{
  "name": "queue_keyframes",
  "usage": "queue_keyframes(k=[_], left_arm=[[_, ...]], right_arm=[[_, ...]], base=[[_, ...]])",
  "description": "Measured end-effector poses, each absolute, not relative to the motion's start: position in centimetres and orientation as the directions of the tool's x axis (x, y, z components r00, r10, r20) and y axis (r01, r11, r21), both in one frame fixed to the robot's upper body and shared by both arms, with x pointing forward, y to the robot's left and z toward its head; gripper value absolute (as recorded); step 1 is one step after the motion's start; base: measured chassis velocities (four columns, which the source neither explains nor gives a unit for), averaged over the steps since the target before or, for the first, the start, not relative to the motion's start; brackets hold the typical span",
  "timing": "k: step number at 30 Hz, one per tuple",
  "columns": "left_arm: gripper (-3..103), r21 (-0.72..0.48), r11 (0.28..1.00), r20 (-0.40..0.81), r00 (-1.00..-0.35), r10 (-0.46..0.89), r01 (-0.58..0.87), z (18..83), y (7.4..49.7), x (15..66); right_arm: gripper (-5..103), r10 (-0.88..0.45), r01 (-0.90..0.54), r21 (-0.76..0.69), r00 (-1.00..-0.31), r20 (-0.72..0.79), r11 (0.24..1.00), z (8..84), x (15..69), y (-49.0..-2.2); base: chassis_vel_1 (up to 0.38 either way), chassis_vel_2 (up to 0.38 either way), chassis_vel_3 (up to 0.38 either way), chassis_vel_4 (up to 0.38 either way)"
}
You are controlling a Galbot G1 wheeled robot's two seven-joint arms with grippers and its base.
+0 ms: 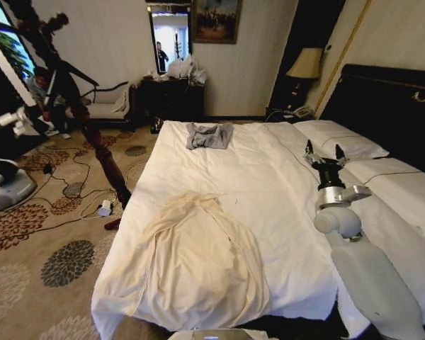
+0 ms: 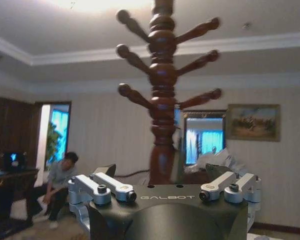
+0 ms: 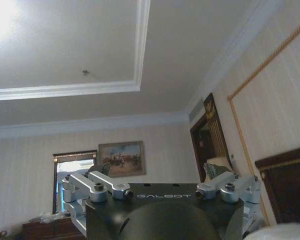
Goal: Pick up the clothes from the bed and hang them on the clothes hanger.
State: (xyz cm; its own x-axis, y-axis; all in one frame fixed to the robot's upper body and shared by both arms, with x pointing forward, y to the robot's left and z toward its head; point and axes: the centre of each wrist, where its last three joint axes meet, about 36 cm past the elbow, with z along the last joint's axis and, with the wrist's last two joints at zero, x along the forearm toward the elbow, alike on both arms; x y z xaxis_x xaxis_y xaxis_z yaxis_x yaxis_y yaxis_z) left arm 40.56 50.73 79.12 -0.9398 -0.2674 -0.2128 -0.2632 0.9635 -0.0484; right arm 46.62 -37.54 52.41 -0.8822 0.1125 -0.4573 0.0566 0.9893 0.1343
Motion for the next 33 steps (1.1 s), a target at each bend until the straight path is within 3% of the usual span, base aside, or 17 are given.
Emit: queue_keyframes(k=[3, 9, 18, 33], left_arm=[[100, -0.124, 0.959, -0.145, -0.951, -0.272, -0.255, 81.5, 54.5, 42.2], [100, -0.212, 0.952, -0.057, -0.97, -0.237, -0.22, 81.4, 55.7, 46.4], [100, -0.24, 0.959, 0.034, -0.988, -0.148, -0.152, 82.9, 52.5, 53.8], [100, -0.225, 0.945, 0.195, -0.961, -0.195, -0.237, 85.5, 48.3, 61.8]], right_arm=[[100, 0.105, 0.047, 0.138, -0.887, -0.45, 0.989, 51.8, 46.7, -37.3], [100, 0.121, 0.049, 0.171, -0.891, -0.438, 0.984, 51.7, 45.9, -36.8], [100, 0.139, 0.061, 0.191, -0.891, -0.432, 0.98, 51.4, 45.4, -36.1], [100, 0.167, 0.09, 0.198, -0.895, -0.414, 0.976, 50.9, 44.5, -36.5]], base=[[0.0, 0.0, 0.0, 0.0], [0.0, 0.0, 0.0, 0.0], [0.0, 0.0, 0.0, 0.0], [0.0, 0.0, 0.0, 0.0]])
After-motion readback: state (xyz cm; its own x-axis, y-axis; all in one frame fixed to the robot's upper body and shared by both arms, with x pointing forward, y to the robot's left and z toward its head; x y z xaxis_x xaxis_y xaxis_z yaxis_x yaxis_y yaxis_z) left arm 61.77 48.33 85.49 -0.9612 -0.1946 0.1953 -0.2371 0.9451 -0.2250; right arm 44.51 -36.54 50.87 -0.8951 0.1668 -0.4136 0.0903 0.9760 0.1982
